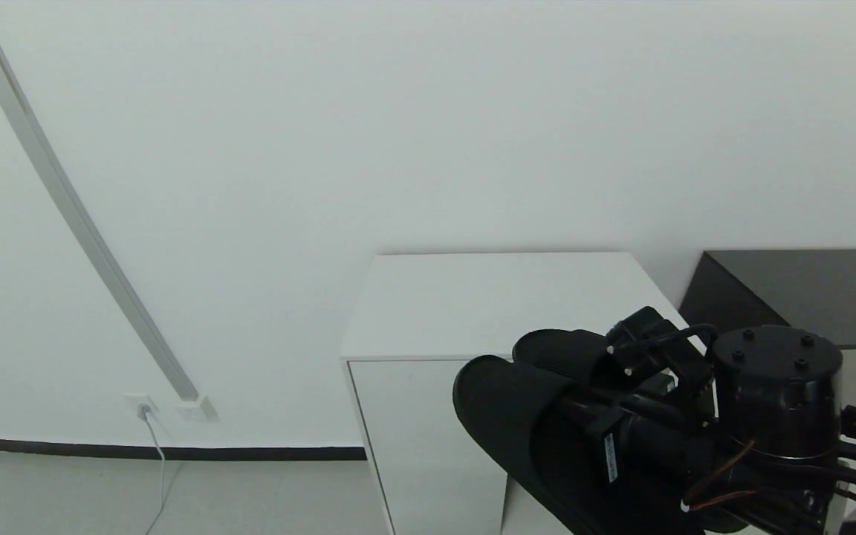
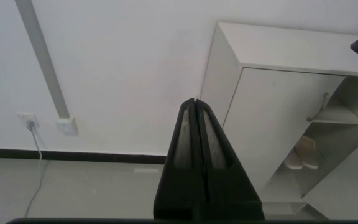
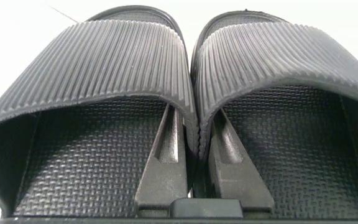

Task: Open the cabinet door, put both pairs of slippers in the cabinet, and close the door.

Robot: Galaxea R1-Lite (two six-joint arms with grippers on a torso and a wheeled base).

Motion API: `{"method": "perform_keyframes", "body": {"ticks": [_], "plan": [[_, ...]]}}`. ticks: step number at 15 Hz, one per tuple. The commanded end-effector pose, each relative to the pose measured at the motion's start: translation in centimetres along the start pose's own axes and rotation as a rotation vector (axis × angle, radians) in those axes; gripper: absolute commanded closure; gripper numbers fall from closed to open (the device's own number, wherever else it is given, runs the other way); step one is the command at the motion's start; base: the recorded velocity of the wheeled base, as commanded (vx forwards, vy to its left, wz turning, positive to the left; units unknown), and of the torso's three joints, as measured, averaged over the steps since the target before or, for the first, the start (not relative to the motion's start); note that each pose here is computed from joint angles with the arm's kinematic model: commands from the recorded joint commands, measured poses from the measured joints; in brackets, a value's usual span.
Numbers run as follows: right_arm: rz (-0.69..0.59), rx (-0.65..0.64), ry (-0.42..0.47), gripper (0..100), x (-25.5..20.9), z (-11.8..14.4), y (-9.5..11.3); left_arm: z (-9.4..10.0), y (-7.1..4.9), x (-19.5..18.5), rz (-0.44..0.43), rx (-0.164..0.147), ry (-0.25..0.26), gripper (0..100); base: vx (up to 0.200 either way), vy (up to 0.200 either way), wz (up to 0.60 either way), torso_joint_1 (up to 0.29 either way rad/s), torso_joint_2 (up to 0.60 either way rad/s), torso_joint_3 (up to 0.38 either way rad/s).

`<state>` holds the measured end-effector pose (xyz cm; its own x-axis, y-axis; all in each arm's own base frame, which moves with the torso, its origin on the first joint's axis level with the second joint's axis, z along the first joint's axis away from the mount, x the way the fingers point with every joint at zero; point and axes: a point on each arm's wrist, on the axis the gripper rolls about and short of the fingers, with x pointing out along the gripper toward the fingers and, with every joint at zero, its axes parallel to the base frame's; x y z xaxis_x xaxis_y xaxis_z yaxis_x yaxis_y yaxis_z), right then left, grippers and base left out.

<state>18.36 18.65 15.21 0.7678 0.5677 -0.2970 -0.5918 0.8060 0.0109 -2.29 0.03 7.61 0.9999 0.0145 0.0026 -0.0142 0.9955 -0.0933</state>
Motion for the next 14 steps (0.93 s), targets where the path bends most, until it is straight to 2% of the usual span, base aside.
{"method": "perform_keyframes", "body": {"ticks": [1, 9, 14], "plan": [[0.001, 0.000, 0.000, 100, 0.02, 0.00, 0.04, 0.00, 0.00, 0.01, 0.001, 0.000, 0.001, 100, 0.000, -0.200, 0.00, 0.002, 0.00, 0.002], [0.001, 0.000, 0.003, 100, -0.08, -0.11, 0.01, 0.00, 0.00, 0.01, 0.001, -0.002, 0.001, 100, 0.000, -0.200, 0.00, 0.001, 0.00, 0.002], [0.001, 0.001, 0.006, 100, -0.06, -0.18, 0.01, 0.00, 0.00, 0.01, 0.001, -0.002, 0.001, 100, 0.000, 0.000, 0.00, 0.000, 0.00, 0.000]]}}
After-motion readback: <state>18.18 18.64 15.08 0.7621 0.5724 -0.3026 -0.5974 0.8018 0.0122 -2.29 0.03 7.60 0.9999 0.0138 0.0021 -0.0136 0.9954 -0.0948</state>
